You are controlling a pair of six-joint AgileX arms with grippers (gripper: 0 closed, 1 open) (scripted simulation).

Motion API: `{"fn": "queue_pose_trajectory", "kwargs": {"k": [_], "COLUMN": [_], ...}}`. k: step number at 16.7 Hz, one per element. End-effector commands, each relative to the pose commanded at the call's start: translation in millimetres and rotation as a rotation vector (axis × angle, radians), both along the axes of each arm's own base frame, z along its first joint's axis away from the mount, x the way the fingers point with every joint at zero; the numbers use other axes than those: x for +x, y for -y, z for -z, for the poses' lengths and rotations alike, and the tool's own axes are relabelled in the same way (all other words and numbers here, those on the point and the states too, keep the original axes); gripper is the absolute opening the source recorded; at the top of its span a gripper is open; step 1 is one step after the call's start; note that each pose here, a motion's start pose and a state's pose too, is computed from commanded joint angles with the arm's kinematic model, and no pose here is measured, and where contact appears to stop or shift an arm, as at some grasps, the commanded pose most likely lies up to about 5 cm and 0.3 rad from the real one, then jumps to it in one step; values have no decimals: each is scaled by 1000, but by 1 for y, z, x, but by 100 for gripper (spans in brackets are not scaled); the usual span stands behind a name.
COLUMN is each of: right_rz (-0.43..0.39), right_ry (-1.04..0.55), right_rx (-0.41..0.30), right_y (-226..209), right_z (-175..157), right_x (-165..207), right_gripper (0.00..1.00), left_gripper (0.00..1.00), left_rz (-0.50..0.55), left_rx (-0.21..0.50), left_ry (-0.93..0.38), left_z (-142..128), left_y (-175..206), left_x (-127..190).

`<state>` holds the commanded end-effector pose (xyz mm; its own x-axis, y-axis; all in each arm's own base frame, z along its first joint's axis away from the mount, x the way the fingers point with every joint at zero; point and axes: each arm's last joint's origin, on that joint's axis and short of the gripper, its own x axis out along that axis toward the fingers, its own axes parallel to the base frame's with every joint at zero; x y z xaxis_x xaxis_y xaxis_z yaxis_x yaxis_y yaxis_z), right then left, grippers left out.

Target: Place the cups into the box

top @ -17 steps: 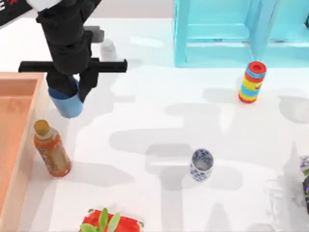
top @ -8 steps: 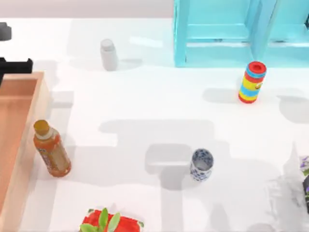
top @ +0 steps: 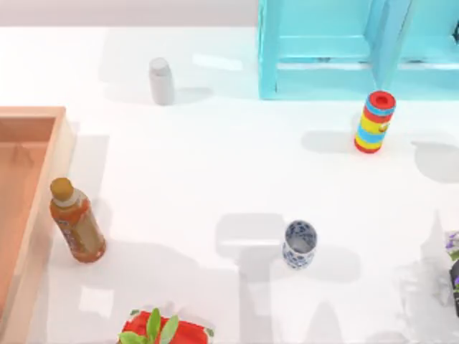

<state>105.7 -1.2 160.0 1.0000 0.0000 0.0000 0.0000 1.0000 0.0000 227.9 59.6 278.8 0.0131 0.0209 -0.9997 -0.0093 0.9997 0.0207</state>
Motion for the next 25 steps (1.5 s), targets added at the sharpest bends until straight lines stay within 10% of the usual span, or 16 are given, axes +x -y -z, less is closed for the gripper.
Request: {"fn": "queue_pose_trajectory", "kwargs": {"k": [25], "right_rz": [0], "right_ry": [0], "right_rx": [0], "right_y": [0], "right_z": [0], "right_x": [0], "right_gripper": [100], "left_gripper": [8], "left_rz": [29], "left_rx": [11], "left_ry": [1], "left_z": [65], "left_y": [-9], "left_x": [-8]}}
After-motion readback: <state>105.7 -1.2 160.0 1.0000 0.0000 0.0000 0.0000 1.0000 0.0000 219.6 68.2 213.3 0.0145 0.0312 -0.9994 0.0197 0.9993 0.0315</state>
